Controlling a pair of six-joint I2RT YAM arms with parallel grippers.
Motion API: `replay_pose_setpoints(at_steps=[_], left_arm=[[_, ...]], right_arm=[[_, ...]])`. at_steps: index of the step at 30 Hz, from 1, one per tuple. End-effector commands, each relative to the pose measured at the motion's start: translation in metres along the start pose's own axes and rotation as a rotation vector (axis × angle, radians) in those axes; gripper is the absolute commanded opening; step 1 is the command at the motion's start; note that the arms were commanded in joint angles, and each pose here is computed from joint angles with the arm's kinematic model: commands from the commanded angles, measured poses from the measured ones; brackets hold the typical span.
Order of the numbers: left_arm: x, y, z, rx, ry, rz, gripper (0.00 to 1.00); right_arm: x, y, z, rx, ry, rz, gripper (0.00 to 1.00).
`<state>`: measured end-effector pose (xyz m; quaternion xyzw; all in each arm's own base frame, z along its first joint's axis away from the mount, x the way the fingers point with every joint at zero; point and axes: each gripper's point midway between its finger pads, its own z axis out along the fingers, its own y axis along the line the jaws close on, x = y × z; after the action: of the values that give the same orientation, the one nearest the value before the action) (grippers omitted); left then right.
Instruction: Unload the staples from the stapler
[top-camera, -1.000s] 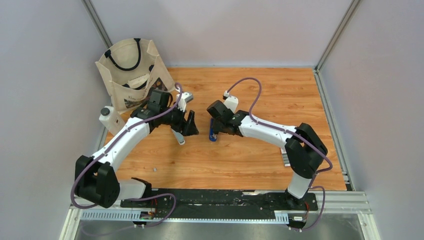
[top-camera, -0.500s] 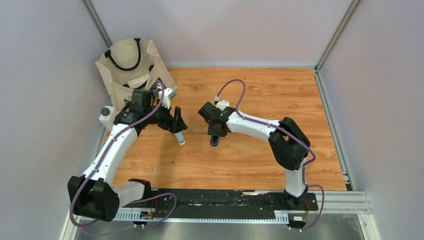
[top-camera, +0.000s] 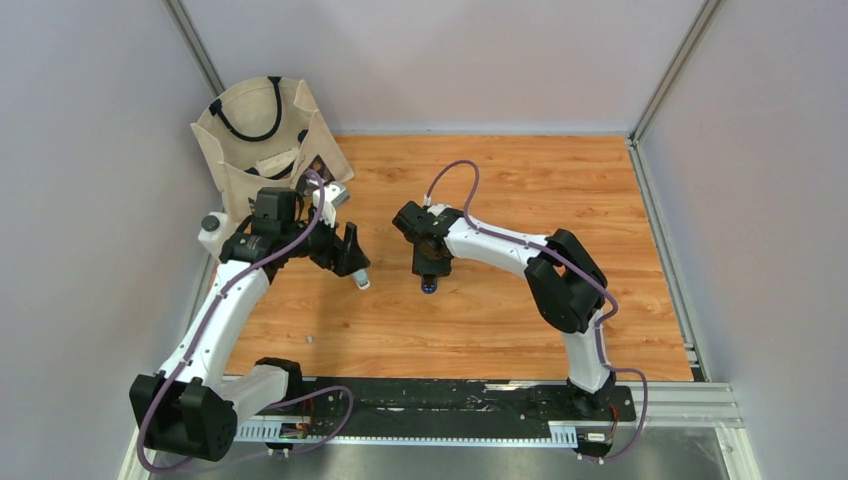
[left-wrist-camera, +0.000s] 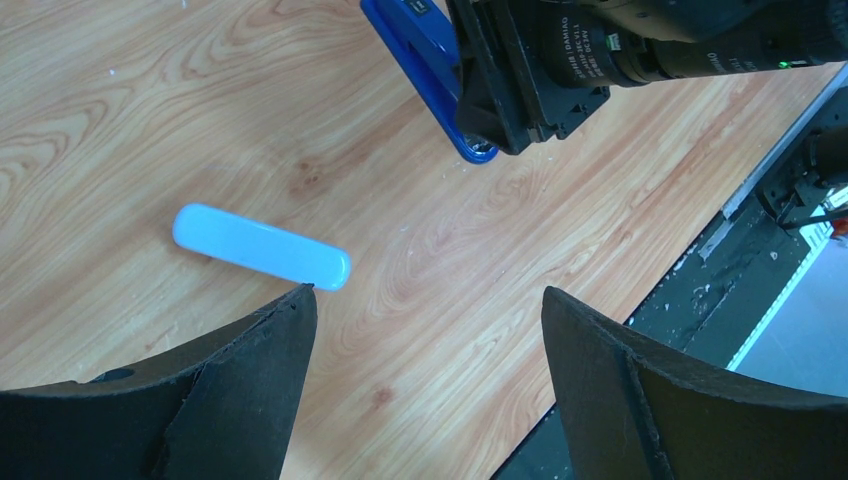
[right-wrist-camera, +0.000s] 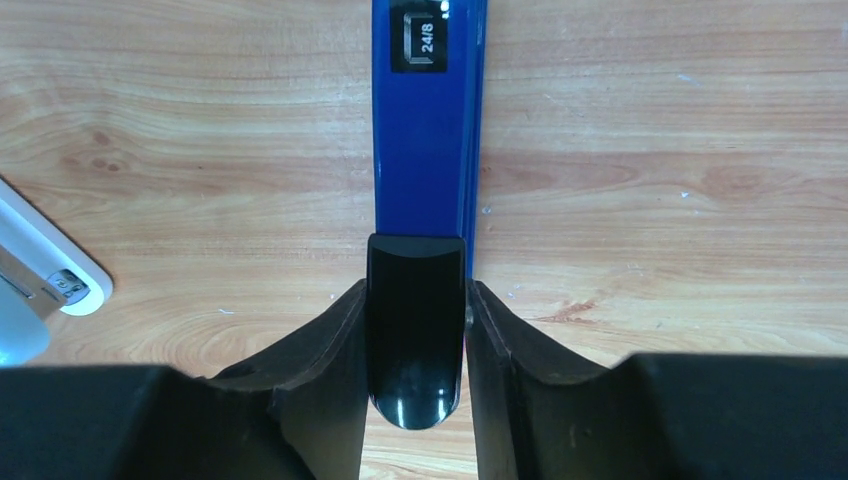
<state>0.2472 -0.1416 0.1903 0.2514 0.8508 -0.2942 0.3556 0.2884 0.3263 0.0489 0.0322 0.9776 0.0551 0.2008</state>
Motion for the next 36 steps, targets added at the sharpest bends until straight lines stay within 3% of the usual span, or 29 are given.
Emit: replay_pose_setpoints(at_steps=[1,4,9,27,28,30,36], left_arm=[[-0.001,-0.007,-0.005,0.024,-0.017,0.047,0.91],[0.0,-0.007,-0.005,0.022,-0.019,0.052,0.91],[0.001,-0.007,-0.005,0.023,-0.022,0.058,0.91],[0.016,-0.014,0.002,0.034,0.023,0.118,0.91],[0.016,-0.014,0.002,0.034,0.025,0.114,0.91],[0.019,-0.015,0.004,0.04,0.026,0.113,0.91],[0.016,-0.024,0.015,0.08,0.013,0.096,0.9]], right_arm=[[-0.002,0.002,-0.001,0.007,0.042,-0.024,0.4],[-0.007,0.003,-0.001,0.006,0.037,-0.026,0.39],[-0.012,0.003,-0.004,0.007,0.032,-0.029,0.27],[-0.017,0.019,0.002,-0.041,0.078,-0.078,0.34],[-0.017,0.02,0.002,-0.047,0.081,-0.081,0.27],[-0.019,0.02,0.003,-0.051,0.078,-0.08,0.01],[-0.055,0.043,-0.051,-0.268,-0.139,0.06,0.0]])
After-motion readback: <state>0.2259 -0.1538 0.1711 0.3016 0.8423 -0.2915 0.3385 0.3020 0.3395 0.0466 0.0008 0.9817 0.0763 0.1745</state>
